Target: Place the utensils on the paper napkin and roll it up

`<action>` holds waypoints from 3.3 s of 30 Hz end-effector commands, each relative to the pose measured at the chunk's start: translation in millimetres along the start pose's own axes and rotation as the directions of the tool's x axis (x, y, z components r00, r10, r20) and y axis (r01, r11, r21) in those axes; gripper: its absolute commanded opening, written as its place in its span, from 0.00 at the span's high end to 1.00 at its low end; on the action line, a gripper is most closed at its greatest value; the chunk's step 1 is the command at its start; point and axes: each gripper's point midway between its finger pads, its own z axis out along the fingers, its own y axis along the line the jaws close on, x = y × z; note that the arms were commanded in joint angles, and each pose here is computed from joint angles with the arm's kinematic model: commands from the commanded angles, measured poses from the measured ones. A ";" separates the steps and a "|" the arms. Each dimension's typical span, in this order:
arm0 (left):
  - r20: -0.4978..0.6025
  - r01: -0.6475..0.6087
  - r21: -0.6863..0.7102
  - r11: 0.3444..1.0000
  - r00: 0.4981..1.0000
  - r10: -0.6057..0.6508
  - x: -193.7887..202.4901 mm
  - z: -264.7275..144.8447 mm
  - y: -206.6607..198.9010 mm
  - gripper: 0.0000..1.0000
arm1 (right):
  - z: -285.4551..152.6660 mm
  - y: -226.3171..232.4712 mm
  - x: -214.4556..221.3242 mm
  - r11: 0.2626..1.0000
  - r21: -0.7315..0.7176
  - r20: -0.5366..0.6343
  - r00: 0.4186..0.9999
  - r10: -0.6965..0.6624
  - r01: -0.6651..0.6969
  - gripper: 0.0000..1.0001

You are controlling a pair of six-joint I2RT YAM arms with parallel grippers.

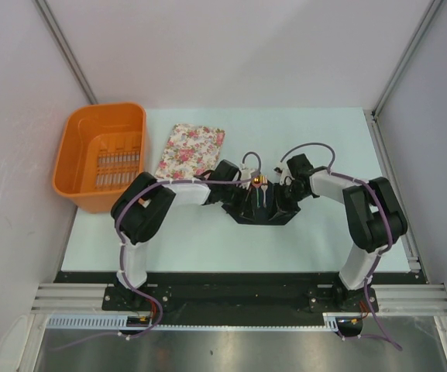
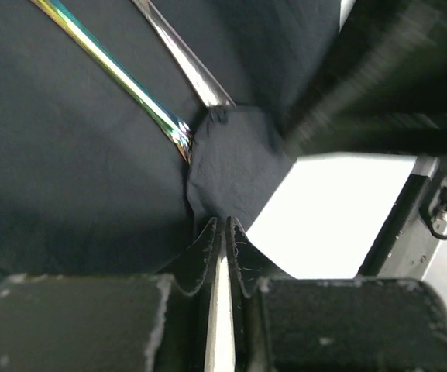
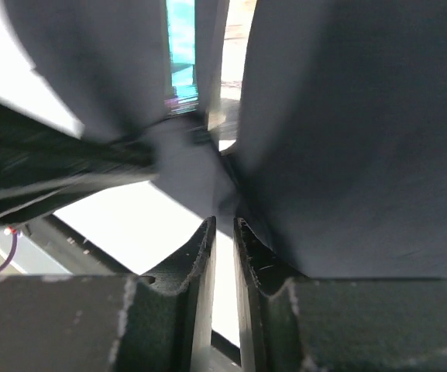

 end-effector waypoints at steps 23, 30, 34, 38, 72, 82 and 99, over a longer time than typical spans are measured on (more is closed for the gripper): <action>0.179 0.055 0.325 0.944 0.977 -0.118 -44.1 -2.4 -51.2 0.85 | 13.0 -16.8 -15.4 0.998 0.062 -0.007 1.000 0.010 -0.009 0.83; 0.189 0.140 0.389 0.911 0.955 -0.227 -45.3 5.6 -43.2 0.86 | 10.3 -15.2 -18.1 0.998 0.057 -0.006 1.000 0.014 -0.013 0.83; 0.184 0.185 0.400 0.897 0.943 -0.277 -43.9 9.0 -32.7 0.86 | 8.7 -13.7 -18.3 0.998 0.056 -0.005 1.000 0.009 -0.009 0.82; 0.176 0.207 0.384 0.900 0.940 -0.291 -39.3 13.0 -23.9 0.87 | 8.5 -13.8 -18.9 0.998 0.057 -0.003 1.000 0.006 -0.005 0.82; 0.140 0.274 0.301 0.914 0.935 -0.326 -22.3 25.9 4.3 0.91 | -32.1 -83.3 -34.5 0.978 0.159 0.065 0.990 0.126 -0.134 0.31; 0.140 0.272 0.300 0.914 0.935 -0.325 -22.2 26.2 5.3 0.91 | -11.6 -45.0 -27.0 0.965 -0.130 -0.047 0.973 0.225 -0.229 0.36; 0.143 0.267 0.301 0.915 0.936 -0.320 -23.1 25.2 3.7 0.91 | -48.6 -9.9 -32.0 0.891 -0.365 0.002 0.957 0.289 -0.268 0.53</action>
